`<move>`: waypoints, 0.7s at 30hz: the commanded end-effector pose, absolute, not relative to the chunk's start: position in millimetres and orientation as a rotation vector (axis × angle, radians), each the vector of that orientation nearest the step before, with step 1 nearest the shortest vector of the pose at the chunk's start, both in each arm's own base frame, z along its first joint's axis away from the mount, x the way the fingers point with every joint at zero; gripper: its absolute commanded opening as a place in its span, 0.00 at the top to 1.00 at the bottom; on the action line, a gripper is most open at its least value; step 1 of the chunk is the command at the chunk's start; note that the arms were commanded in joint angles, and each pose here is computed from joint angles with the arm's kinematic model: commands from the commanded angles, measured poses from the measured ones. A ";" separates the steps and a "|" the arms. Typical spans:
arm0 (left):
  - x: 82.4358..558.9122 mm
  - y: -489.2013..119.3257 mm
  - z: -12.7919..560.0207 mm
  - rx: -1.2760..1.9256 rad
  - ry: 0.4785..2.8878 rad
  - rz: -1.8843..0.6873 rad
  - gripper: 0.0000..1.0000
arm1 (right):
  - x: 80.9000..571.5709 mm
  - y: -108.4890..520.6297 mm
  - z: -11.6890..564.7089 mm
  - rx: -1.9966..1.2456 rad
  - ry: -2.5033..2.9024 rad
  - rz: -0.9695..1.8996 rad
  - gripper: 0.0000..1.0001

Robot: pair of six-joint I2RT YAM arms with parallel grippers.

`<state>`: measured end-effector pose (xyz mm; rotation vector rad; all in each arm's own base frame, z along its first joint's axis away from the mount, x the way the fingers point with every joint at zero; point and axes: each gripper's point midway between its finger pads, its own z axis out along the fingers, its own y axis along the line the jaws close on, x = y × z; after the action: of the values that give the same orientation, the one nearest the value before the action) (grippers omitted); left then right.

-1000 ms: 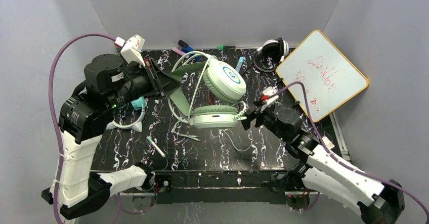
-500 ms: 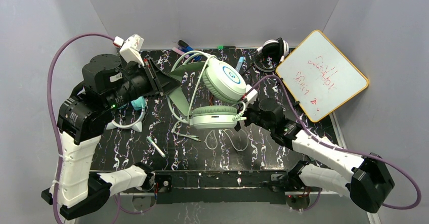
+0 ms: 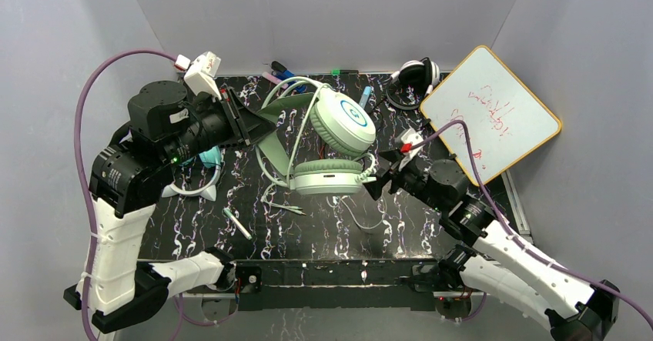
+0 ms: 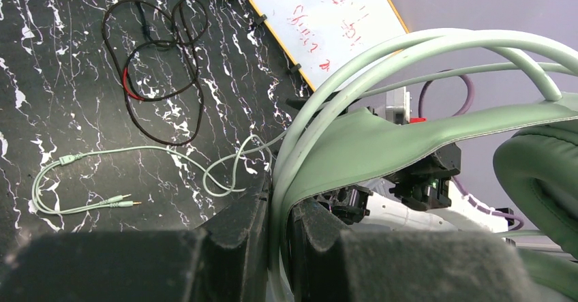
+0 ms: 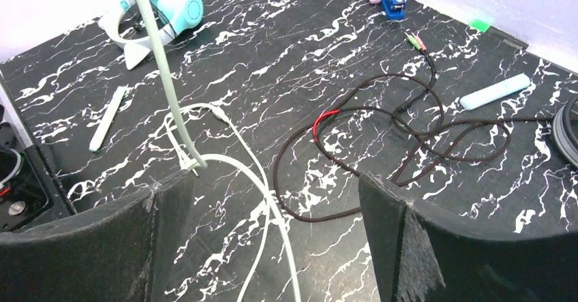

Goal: Wrap the headphones
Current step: Wrap the headphones cable around the headphones.

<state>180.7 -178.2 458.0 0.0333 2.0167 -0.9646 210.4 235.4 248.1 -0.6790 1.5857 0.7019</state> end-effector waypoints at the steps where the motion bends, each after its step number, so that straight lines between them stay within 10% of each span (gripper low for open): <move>1: 171.1 -179.7 487.4 0.038 1.920 -1.049 1.00 | 203.3 229.3 232.7 -0.677 1.658 0.706 0.01; 16: 170.8 -178.0 489.5 0.018 1.918 -1.050 1.00 | 207.4 262.8 185.3 -0.832 1.775 0.767 0.13; 21: 171.9 -177.4 490.8 0.016 1.917 -1.043 1.00 | 216.6 270.0 190.7 -0.806 1.747 0.772 0.55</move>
<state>179.7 -177.3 460.1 0.0278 2.0132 -0.9666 207.8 255.4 159.1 -0.8252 1.8708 0.7208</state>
